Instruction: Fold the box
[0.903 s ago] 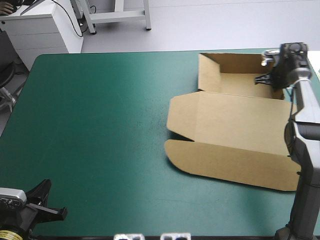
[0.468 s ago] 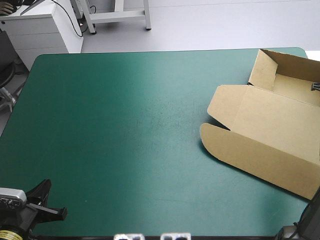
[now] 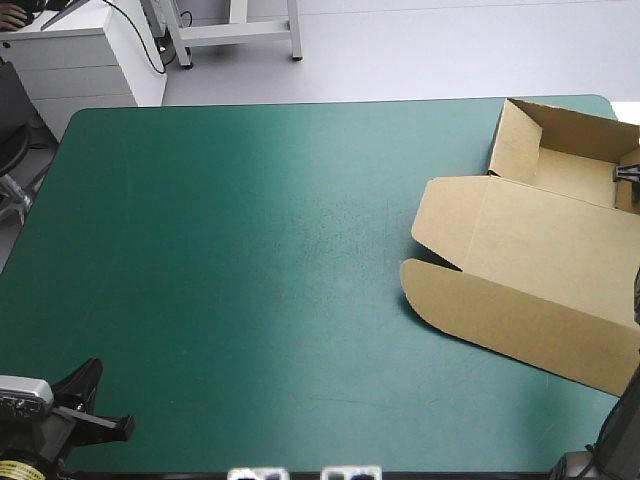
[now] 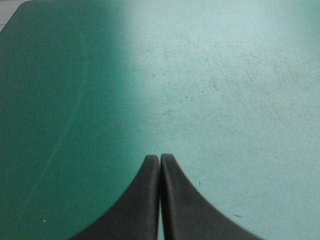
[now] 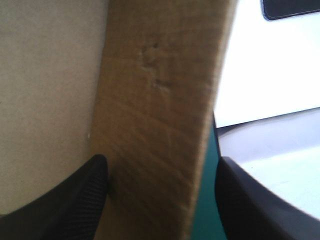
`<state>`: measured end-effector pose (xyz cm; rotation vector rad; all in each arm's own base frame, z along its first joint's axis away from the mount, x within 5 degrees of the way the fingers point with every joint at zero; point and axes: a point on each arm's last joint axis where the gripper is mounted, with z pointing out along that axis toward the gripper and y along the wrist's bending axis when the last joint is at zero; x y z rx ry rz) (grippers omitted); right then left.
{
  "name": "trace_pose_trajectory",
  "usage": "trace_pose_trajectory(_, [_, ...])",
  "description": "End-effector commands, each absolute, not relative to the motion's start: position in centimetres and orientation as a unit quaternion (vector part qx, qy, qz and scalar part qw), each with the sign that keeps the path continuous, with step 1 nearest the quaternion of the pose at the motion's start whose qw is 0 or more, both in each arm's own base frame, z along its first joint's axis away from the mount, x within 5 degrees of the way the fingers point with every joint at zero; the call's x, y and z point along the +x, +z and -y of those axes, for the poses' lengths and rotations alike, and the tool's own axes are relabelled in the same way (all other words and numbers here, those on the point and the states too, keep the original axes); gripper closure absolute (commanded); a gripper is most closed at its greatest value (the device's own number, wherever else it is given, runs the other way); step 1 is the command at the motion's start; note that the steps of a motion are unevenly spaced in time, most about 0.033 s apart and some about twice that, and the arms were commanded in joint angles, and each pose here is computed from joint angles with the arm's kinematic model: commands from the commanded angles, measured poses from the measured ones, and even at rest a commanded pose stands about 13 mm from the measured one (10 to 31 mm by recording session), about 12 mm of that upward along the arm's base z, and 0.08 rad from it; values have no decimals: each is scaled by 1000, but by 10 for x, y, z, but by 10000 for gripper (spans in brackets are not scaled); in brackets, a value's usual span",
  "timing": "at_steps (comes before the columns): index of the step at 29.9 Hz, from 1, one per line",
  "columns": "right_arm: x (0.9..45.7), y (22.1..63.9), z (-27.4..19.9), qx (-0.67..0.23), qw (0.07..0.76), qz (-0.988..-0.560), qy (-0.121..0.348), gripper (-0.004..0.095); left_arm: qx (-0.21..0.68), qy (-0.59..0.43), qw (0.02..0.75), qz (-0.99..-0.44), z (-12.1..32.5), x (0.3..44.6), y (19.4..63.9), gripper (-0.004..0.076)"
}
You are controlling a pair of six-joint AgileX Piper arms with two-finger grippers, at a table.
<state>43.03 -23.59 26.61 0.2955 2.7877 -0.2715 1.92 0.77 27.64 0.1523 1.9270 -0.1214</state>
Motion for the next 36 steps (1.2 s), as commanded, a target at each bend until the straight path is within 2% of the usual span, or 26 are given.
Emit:
trace_pose_trajectory(1, [418,325,237,125,221,-956,-143,301,66,-59,601,-794,-7,21,290,732])
trace_pose_trajectory(8, [399,403,219,132,322,-923,-167,301,66,-59,601,-794,-7,21,290,732])
trace_pose_trajectory(10, [388,430,205,125,359,-912,-155,305,66,-59,601,-794,-7,21,290,732])
trace_pose_trajectory(12, [374,462,184,108,406,-898,-131,350,66,-59,601,-794,-7,21,290,732])
trace_pose_trajectory(13, [365,477,176,104,429,-890,-118,387,66,-59,601,-794,-7,21,290,732])
trace_pose_trajectory(16, [341,515,144,62,495,-865,-57,589,68,-58,601,-794,-7,21,290,732])
trace_pose_trajectory(18, [319,542,120,18,539,-842,-16,784,68,-58,601,-794,-7,21,290,732])
trace_pose_trajectory(20, [294,566,99,-20,578,-816,8,925,68,-58,603,-793,-7,21,290,732])
trace_pose_trajectory(23, [260,590,75,-45,612,-789,29,924,68,-58,602,-793,-7,22,289,732])
trace_pose_trajectory(29, [182,612,36,-77,642,-762,6,924,69,-55,603,-793,-7,22,290,732])
trace_pose_trajectory(36, [114,588,3,-90,637,-765,-7,924,69,-55,603,-793,-7,22,290,732])
